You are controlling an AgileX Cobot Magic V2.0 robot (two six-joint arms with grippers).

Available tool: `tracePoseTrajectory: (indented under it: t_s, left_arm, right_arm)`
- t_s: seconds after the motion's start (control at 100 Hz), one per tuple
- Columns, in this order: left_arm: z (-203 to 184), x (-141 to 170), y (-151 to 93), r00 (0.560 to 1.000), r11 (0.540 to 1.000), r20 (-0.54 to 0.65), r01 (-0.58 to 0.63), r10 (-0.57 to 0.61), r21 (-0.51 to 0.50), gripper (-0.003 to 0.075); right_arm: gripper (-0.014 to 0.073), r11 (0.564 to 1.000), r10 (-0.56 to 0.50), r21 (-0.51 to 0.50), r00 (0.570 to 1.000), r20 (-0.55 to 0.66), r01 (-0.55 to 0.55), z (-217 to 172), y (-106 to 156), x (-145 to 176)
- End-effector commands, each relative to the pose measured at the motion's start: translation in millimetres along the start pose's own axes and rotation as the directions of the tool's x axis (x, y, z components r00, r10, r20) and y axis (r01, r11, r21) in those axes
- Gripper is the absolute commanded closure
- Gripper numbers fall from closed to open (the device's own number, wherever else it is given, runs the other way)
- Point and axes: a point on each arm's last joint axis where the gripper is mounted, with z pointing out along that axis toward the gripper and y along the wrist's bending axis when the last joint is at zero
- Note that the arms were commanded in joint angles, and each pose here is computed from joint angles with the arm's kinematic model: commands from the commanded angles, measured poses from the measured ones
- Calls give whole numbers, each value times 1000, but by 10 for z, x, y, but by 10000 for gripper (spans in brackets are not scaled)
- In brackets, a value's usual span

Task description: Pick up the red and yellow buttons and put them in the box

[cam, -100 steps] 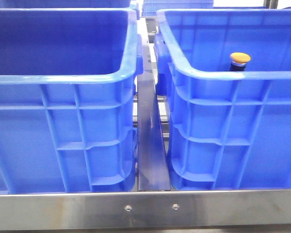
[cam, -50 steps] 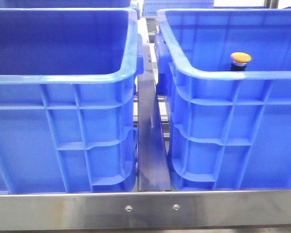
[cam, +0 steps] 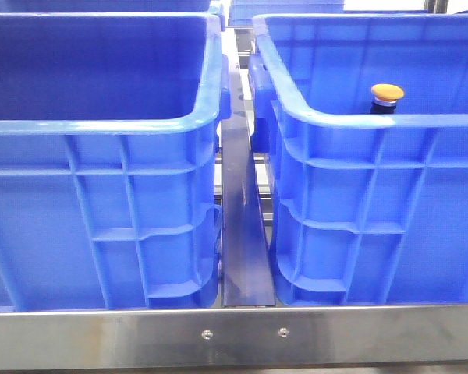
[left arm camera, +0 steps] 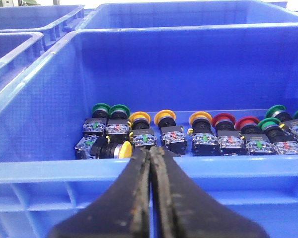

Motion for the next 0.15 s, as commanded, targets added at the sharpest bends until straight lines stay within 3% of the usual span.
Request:
tracePoseTrajectory:
  t_s: [0.0,0.14]
  left_arm:
    - [-19,-24,4,996,1000,90,12,-12,-4,741]
    - [-19,-24,4,996,1000,90,12,-12,-4,741]
  right_arm:
    - [699,1000,-12,2,996,94,12,-21,1,-62]
    - [699,1000,-12,2,996,94,12,-21,1,-62]
